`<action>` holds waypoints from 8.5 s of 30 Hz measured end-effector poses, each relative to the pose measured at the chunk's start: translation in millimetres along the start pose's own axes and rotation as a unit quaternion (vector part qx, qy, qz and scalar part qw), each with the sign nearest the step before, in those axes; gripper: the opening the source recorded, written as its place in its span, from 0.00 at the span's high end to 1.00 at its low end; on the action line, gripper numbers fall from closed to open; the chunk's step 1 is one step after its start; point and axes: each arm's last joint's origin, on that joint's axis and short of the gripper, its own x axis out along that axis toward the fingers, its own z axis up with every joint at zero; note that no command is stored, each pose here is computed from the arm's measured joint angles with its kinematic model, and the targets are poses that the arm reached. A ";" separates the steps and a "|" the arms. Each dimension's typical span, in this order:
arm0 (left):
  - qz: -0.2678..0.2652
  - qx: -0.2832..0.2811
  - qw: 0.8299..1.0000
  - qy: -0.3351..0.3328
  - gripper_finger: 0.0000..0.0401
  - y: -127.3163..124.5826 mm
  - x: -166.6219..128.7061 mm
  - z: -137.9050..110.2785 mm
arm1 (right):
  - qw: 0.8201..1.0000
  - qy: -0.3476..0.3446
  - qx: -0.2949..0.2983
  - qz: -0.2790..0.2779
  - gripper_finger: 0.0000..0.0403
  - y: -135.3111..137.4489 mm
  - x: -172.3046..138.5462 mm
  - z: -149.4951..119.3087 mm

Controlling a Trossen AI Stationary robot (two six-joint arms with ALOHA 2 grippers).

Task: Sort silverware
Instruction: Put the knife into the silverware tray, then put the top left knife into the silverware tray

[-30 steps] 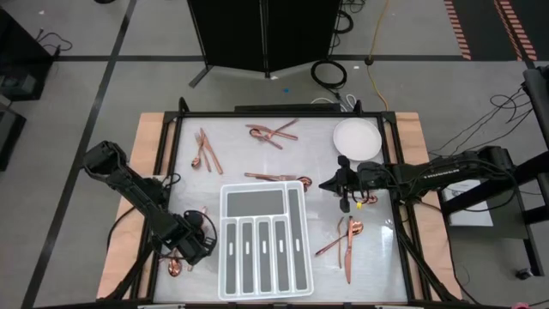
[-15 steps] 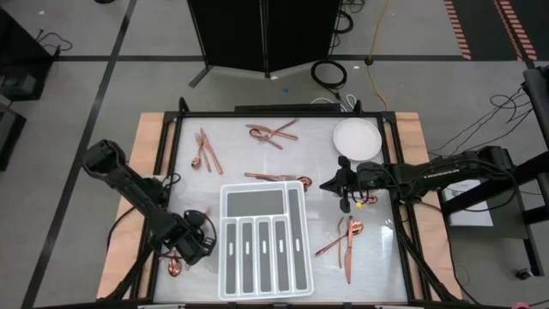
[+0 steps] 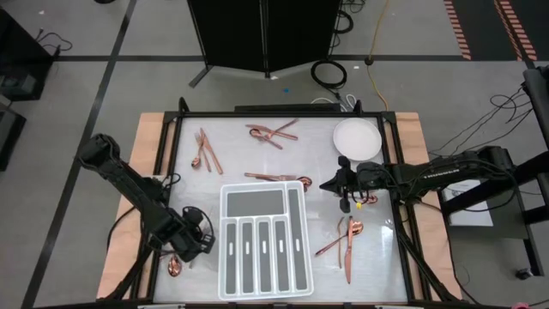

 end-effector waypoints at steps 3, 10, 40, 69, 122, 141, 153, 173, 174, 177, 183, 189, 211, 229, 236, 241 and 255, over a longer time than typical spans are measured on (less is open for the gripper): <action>-0.015 0.002 1.000 -0.012 0.97 -0.2 -3.4 1.2 | 1.000 0.000 0.000 0.000 1.00 0.0 0.0 0.0; -0.027 0.002 0.999 -0.036 0.99 -0.8 -4.6 2.7 | 1.000 -0.028 0.007 0.003 1.00 0.7 1.2 5.2; -0.032 0.131 0.987 -0.085 1.00 -0.2 -7.3 5.8 | 0.979 -0.076 -0.143 0.122 0.87 -30.7 238.0 118.8; -0.041 0.231 0.967 -0.095 1.00 -1.8 -10.8 5.9 | 0.948 -0.078 -0.150 0.270 0.52 -16.2 293.1 111.5; -0.032 0.229 0.968 -0.101 0.58 -0.4 -10.4 6.9 | 0.942 -0.064 -0.088 0.317 1.00 -2.6 313.5 111.7; -0.036 0.256 0.960 -0.105 0.96 -1.4 -10.7 6.7 | 0.932 -0.076 -0.085 0.345 0.95 -6.0 311.6 114.9; -0.184 0.081 0.977 -0.073 0.96 -3.6 -80.7 10.9 | 0.932 0.131 -0.081 0.329 0.70 -46.0 236.1 142.2; -0.370 -0.121 0.921 -0.029 0.96 -86.2 -7.1 -30.1 | 0.947 0.020 -0.120 0.296 0.87 -27.6 19.7 83.0; -0.361 -0.129 0.923 -0.024 0.96 -84.9 -3.9 -31.7 | 0.949 0.019 -0.118 0.292 0.88 -26.8 13.9 80.3; -0.348 -0.126 0.929 -0.009 0.96 -82.7 0.8 -36.6 | 0.950 0.002 -0.121 0.289 0.89 -24.2 -1.1 77.2; -0.319 -0.124 0.939 -0.024 0.96 -77.9 5.0 -34.1 | 0.950 -0.012 -0.125 0.287 0.91 -21.8 -14.3 77.8; -0.286 -0.114 0.951 -0.016 0.96 -73.3 8.3 -33.8 | 0.950 -0.008 -0.124 0.288 0.91 -21.5 -15.5 77.1; -0.193 -0.132 0.972 0.031 0.94 -73.3 15.5 -8.6 | 0.948 -0.006 -0.131 0.288 0.91 -21.6 -15.5 76.2; -0.185 -0.128 0.973 0.057 0.72 -73.7 15.2 -10.4 | 0.948 -0.008 -0.136 0.288 0.91 -21.5 -15.3 76.3; -0.191 -0.100 0.973 0.081 0.70 -73.1 5.9 -11.2 | 0.947 -0.014 -0.141 0.288 0.91 -21.6 -15.2 77.3; -0.230 -0.049 0.971 0.050 0.70 -72.5 -14.6 -0.9 | 0.948 -0.022 -0.139 0.285 0.91 -21.6 -15.0 79.3; -0.118 0.215 0.928 -0.279 0.70 -70.3 -34.4 126.9 | 0.984 -0.019 -0.123 0.128 0.91 -30.5 -9.6 84.2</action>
